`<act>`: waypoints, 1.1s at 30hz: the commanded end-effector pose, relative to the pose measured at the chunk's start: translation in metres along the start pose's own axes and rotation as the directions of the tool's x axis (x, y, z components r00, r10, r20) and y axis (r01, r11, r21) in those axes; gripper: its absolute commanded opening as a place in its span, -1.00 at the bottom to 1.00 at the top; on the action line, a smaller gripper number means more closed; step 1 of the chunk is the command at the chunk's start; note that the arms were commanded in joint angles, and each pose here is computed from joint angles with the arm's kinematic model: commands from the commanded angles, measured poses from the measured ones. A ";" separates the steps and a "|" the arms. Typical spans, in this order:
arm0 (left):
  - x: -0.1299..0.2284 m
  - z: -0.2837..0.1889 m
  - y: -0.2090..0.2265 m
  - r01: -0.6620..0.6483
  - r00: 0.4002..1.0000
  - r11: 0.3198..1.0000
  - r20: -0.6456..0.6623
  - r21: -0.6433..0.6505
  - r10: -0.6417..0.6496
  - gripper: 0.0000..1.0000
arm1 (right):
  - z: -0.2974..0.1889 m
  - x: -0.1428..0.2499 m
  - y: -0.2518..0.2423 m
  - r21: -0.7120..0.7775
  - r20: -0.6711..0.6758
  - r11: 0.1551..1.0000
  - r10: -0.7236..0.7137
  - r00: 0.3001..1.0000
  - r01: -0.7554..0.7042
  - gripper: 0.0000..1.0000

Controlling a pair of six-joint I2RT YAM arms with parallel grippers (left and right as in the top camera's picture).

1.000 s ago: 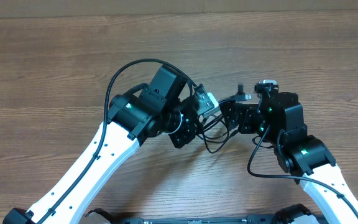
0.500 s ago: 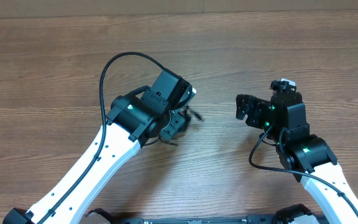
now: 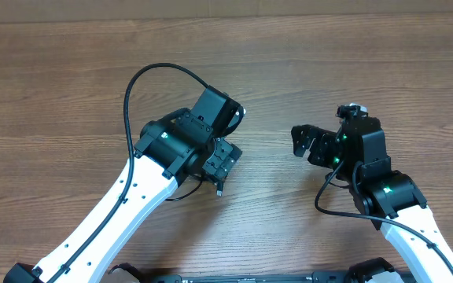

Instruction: Untangle cables

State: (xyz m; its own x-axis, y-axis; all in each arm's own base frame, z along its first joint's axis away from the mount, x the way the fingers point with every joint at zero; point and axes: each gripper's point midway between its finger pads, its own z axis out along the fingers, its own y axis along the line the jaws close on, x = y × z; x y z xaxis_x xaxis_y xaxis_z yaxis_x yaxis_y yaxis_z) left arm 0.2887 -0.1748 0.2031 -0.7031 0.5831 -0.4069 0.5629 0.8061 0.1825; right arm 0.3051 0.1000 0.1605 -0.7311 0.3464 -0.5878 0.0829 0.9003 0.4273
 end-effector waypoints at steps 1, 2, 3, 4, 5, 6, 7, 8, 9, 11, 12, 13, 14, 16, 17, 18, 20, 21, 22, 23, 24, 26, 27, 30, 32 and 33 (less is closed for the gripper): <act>-0.004 -0.009 0.005 0.015 0.999 1.000 0.031 -0.016 -0.015 0.99 | -0.005 -0.004 0.006 -0.018 -0.007 1.000 0.001 1.000 -0.001 1.00; -0.004 -0.009 0.005 0.015 0.999 1.000 0.031 -0.016 -0.015 0.99 | -0.005 -0.001 0.004 -0.012 -0.016 1.000 0.002 1.000 -0.002 1.00; -0.004 -0.008 0.005 0.015 0.999 1.000 0.029 -0.016 -0.015 0.99 | -0.005 0.001 0.003 -0.006 -0.027 1.000 0.003 1.000 -0.003 1.00; -0.004 -0.008 0.005 0.018 0.999 1.000 0.029 -0.016 -0.018 0.99 | -0.005 0.003 0.002 -0.001 -0.034 1.000 0.004 0.999 -0.004 1.00; -0.004 -0.007 0.005 0.019 1.000 1.000 0.025 -0.016 -0.018 0.99 | -0.005 0.005 0.001 0.003 -0.041 1.000 0.004 0.999 -0.004 1.00; -0.003 -0.006 0.005 0.023 0.999 1.000 0.022 -0.016 -0.023 0.99 | -0.005 0.007 0.000 0.005 -0.049 1.000 0.005 0.999 -0.004 1.00; -0.003 -0.004 0.006 0.037 0.999 0.999 0.016 -0.017 -0.037 0.99 | -0.005 0.009 0.000 0.002 -0.058 1.000 0.005 0.998 -0.005 1.00; -0.003 -0.002 0.006 0.048 0.999 0.999 0.011 -0.018 -0.048 0.99 | -0.005 0.010 0.001 -0.003 -0.067 1.000 0.002 0.998 -0.002 1.00; -0.002 0.000 0.007 0.054 0.999 0.998 0.004 -0.017 -0.054 0.99 | -0.005 0.012 0.002 -0.008 -0.076 1.000 -0.001 0.997 0.000 1.00; -0.001 0.007 0.006 0.070 0.997 0.997 -0.015 -0.019 -0.070 0.99 | -0.005 0.016 0.002 -0.013 -0.091 1.000 0.000 0.996 -0.002 1.00; 0.000 0.012 0.005 0.070 0.997 0.997 -0.030 -0.019 -0.071 0.99 | -0.006 0.017 0.002 -0.015 -0.097 1.000 0.001 0.995 -0.003 1.00; 0.000 0.016 0.004 0.070 0.997 0.997 -0.043 -0.019 -0.071 0.99 | -0.006 0.018 0.003 -0.019 -0.103 1.000 0.002 0.995 -0.004 1.00; 0.002 0.022 0.003 0.074 0.995 0.997 -0.061 -0.020 -0.075 0.99 | -0.006 0.020 0.004 -0.028 -0.112 1.000 0.001 0.994 -0.005 1.00; 0.004 0.035 0.001 0.083 0.991 0.996 -0.100 -0.021 -0.084 0.99 | -0.006 0.023 0.009 -0.053 -0.131 0.999 0.001 0.991 -0.008 1.00; 0.006 0.041 0.000 0.086 0.989 0.996 -0.117 -0.023 -0.088 0.99 | -0.007 0.025 0.011 -0.064 -0.141 0.998 0.001 0.990 -0.010 1.00; 0.007 0.048 -0.001 0.091 0.986 0.996 -0.135 -0.024 -0.093 0.99 | -0.007 0.027 0.012 -0.075 -0.149 0.997 0.000 0.989 -0.012 1.00; 0.010 0.061 -0.004 0.098 0.980 0.995 -0.171 -0.027 -0.101 0.98 | -0.008 0.030 0.015 -0.093 -0.169 0.996 0.001 0.986 -0.017 1.00; 0.012 0.068 -0.005 0.103 0.976 0.994 -0.190 -0.030 -0.107 0.99 | -0.008 0.032 0.016 -0.099 -0.177 0.995 0.000 0.984 -0.017 1.00; 0.014 0.076 -0.006 0.109 0.971 0.993 -0.209 -0.033 -0.114 0.99 | -0.008 0.033 0.017 -0.102 -0.181 0.995 0.000 0.983 -0.019 1.00; 0.016 0.082 -0.006 0.119 0.966 0.992 -0.227 -0.037 -0.124 0.99 | -0.009 0.033 0.016 -0.101 -0.184 0.995 0.000 0.983 -0.019 1.00; 0.018 0.088 -0.006 0.131 0.961 0.991 -0.241 -0.042 -0.137 0.99 | -0.009 0.034 0.016 -0.099 -0.186 0.995 0.001 0.983 -0.019 1.00; 0.022 0.096 -0.003 0.162 0.949 0.985 -0.264 -0.056 -0.171 0.98 | -0.009 0.035 0.015 -0.096 -0.190 0.995 0.002 0.982 -0.020 1.00; 0.023 0.100 -0.001 0.176 0.944 0.982 -0.272 -0.062 -0.186 0.99 | -0.009 0.036 0.015 -0.094 -0.193 0.995 0.002 0.981 -0.021 1.00; 0.028 0.105 0.016 0.240 0.926 0.967 -0.280 -0.087 -0.255 0.99 | -0.009 0.039 0.013 -0.086 -0.205 0.996 0.005 0.979 -0.023 1.00; 0.030 0.107 0.028 0.287 0.912 0.954 -0.280 -0.089 -0.301 0.99 | -0.010 0.041 0.012 -0.082 -0.215 0.996 0.006 0.977 -0.025 1.00; 0.031 0.108 0.036 0.316 0.903 0.945 -0.279 -0.086 -0.328 0.99 | -0.010 0.042 0.013 -0.086 -0.221 0.996 0.004 0.975 -0.024 1.00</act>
State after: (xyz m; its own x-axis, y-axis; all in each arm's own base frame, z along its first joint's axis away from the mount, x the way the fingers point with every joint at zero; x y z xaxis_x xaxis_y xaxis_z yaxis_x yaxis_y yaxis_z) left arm 0.3232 -0.1547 0.0991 -0.9080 0.3859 -0.1629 0.3638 0.9193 0.1499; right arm 0.2648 0.1198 0.1370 -0.8671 0.2907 -0.4045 0.0663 0.8721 0.4848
